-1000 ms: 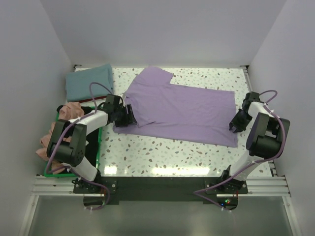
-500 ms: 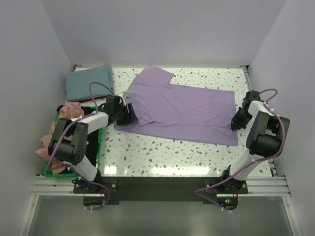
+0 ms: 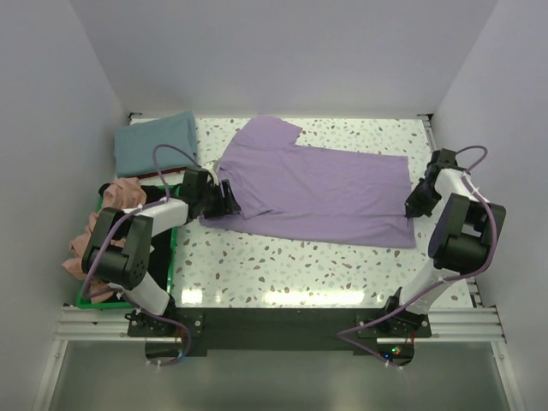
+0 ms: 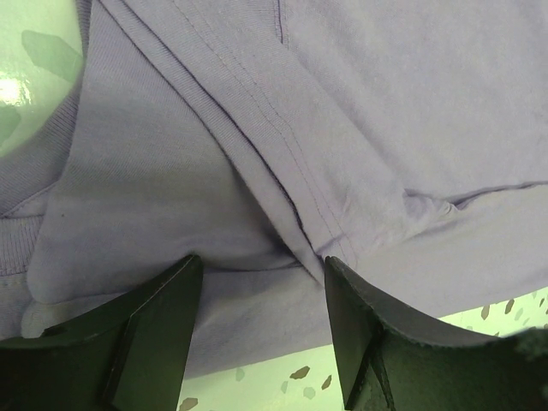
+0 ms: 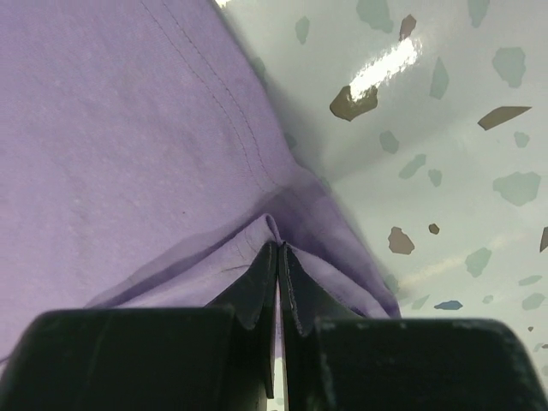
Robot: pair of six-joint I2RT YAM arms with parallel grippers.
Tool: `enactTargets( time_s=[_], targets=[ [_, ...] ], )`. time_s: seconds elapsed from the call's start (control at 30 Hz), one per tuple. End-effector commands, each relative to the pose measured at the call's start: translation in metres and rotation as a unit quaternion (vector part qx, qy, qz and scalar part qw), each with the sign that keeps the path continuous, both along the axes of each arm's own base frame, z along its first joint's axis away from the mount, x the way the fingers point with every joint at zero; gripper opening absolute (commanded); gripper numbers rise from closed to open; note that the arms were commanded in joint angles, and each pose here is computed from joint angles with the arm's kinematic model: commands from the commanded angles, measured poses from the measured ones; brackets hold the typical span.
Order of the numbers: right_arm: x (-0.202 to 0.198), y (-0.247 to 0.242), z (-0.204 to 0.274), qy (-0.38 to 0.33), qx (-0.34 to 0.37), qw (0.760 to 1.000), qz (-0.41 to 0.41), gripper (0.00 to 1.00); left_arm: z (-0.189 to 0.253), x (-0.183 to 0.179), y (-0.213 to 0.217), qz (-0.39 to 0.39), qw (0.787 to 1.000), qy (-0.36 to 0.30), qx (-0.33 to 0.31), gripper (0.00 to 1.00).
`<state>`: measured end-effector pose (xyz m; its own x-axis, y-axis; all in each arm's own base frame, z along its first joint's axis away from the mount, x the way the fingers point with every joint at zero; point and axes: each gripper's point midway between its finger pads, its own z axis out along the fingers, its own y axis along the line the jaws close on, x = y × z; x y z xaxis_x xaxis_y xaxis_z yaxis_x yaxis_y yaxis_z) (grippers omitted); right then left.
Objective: Fold and stack the t-shirts
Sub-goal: Fold the tshirt
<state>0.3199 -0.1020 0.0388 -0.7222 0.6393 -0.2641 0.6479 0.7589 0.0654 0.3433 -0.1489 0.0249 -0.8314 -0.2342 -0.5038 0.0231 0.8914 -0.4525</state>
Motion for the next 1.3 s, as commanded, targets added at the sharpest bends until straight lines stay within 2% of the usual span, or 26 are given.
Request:
enactTargets(
  time_s=[0.0,0.2,0.4,0.6,0.7,0.8,1.27],
  targets=[
    [0.009,-0.012,0.012,-0.009,-0.029,1.000,0.002,0.01,-0.052,-0.052,0.027,0.011,0.992,0.105,0.065,0.65],
    [0.008,-0.016,0.024,-0.020,-0.044,0.999,0.001,0.04,-0.053,-0.055,0.028,0.010,0.992,0.106,0.066,0.65],
    [0.006,-0.018,0.025,-0.017,-0.051,0.999,-0.005,0.18,-0.052,-0.058,0.029,0.012,0.992,0.105,0.066,0.65],
    [0.005,-0.018,0.039,-0.038,-0.060,0.998,0.004,0.24,-0.049,-0.057,0.030,0.012,0.992,0.100,0.069,0.65],
    [0.006,-0.003,0.033,-0.052,-0.023,0.998,0.020,0.26,-0.049,-0.057,0.029,0.010,0.993,0.102,0.066,0.65],
    [0.002,0.003,0.018,-0.038,-0.002,0.999,0.026,0.26,-0.047,-0.056,0.027,0.009,0.993,0.099,0.062,0.65],
    [0.002,0.004,-0.019,0.003,0.011,0.999,0.034,0.27,-0.046,-0.056,0.027,0.010,0.993,0.100,0.061,0.65]
  ],
)
